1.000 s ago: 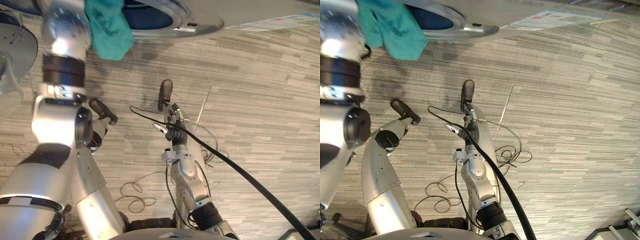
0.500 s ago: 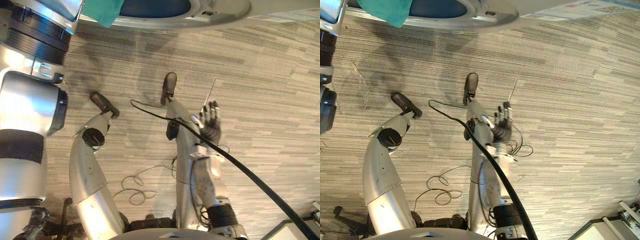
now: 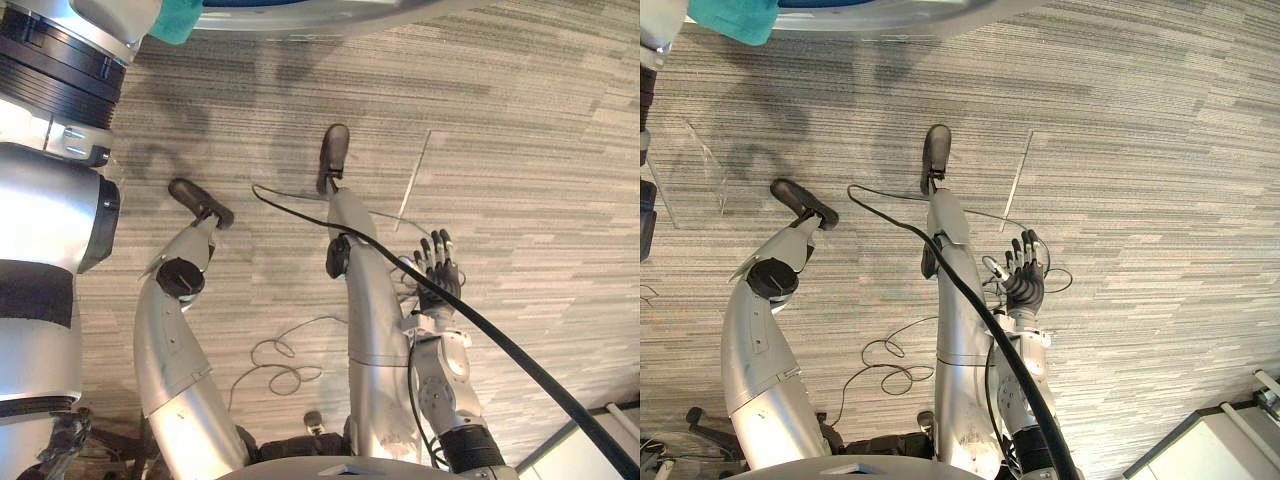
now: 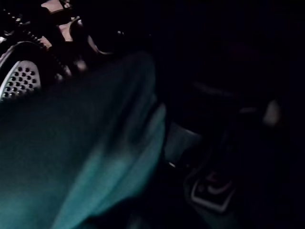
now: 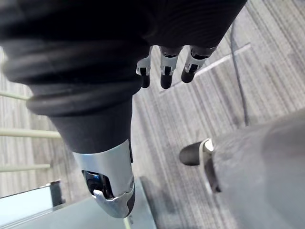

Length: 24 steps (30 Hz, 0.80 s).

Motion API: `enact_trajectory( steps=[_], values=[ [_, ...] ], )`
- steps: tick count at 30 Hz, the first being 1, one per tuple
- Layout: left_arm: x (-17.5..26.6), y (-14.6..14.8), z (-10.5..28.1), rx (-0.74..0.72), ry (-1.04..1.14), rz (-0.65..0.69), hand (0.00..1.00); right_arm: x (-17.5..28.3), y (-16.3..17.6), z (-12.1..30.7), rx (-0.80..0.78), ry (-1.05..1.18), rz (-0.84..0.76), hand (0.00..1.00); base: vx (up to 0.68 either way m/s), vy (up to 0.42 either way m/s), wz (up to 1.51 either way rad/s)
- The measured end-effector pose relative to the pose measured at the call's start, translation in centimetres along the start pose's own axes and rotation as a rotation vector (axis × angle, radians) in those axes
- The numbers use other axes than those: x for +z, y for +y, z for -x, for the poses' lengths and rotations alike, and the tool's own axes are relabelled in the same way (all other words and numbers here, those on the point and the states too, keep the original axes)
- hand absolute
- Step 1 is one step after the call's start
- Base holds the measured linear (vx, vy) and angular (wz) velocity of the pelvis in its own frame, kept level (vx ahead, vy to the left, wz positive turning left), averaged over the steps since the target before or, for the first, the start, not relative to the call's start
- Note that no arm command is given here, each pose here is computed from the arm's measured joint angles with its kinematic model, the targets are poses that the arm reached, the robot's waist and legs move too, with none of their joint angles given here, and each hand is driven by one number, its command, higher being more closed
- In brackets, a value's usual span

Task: Pick up the laundry basket with both hands and put the clothes into the washing machine.

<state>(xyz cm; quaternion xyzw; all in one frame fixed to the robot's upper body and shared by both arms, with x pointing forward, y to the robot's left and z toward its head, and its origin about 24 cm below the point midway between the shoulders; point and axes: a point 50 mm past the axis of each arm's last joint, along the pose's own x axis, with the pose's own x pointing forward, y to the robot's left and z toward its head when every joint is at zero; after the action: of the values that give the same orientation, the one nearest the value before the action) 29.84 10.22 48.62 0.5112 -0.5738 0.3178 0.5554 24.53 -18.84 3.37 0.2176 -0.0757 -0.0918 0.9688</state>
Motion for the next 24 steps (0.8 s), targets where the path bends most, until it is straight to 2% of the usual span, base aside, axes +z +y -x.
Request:
enact_trajectory(
  steps=[3, 6, 8, 10, 14, 18, 22, 24],
  values=[
    [0.3, -0.6, 0.7, -0.055, -0.072, -0.053, 0.00, -0.7, -0.7, 0.5, -0.023, 0.039, 0.016, 0.00, -0.05, -0.058, -0.03],
    [-0.3, -1.6, 1.6, -0.155, -0.059, -0.007, 0.00, -1.1, -0.9, 0.8, -0.035, 0.062, 0.015, 0.00, -0.05, -0.058, -0.03],
    [-0.6, -2.0, 1.7, -0.189, 0.029, 0.141, 0.00, -1.4, -1.1, 1.0, -0.041, 0.088, 0.021, 0.00, -0.05, -0.060, -0.02],
    [-1.5, -2.1, 1.4, -0.161, 0.194, 0.391, 0.00, -1.6, -1.1, 1.1, -0.038, 0.106, 0.034, 0.00, -0.05, -0.073, -0.06],
    [-2.8, -2.9, 1.7, -0.143, 0.390, 0.665, 0.00, -1.6, -1.2, 1.1, -0.042, 0.111, 0.038, 0.00, -0.05, -0.065, -0.05],
    [-2.7, -2.9, 1.4, -0.086, 0.478, 0.871, 0.00, -1.5, -1.6, 1.1, -0.062, 0.116, 0.037, 0.00, -0.07, -0.073, 0.02],
    [-2.0, -2.2, 0.4, 0.002, 0.526, 1.271, 0.00, -1.4, -1.9, 1.1, -0.093, 0.118, 0.043, 0.00, -0.06, -0.061, 0.08],
    [-2.1, -1.7, 0.1, 0.031, 0.516, 1.360, 0.00, -1.4, -2.1, 1.1, -0.114, 0.115, 0.044, 0.00, -0.06, -0.065, 0.07]
  ],
)
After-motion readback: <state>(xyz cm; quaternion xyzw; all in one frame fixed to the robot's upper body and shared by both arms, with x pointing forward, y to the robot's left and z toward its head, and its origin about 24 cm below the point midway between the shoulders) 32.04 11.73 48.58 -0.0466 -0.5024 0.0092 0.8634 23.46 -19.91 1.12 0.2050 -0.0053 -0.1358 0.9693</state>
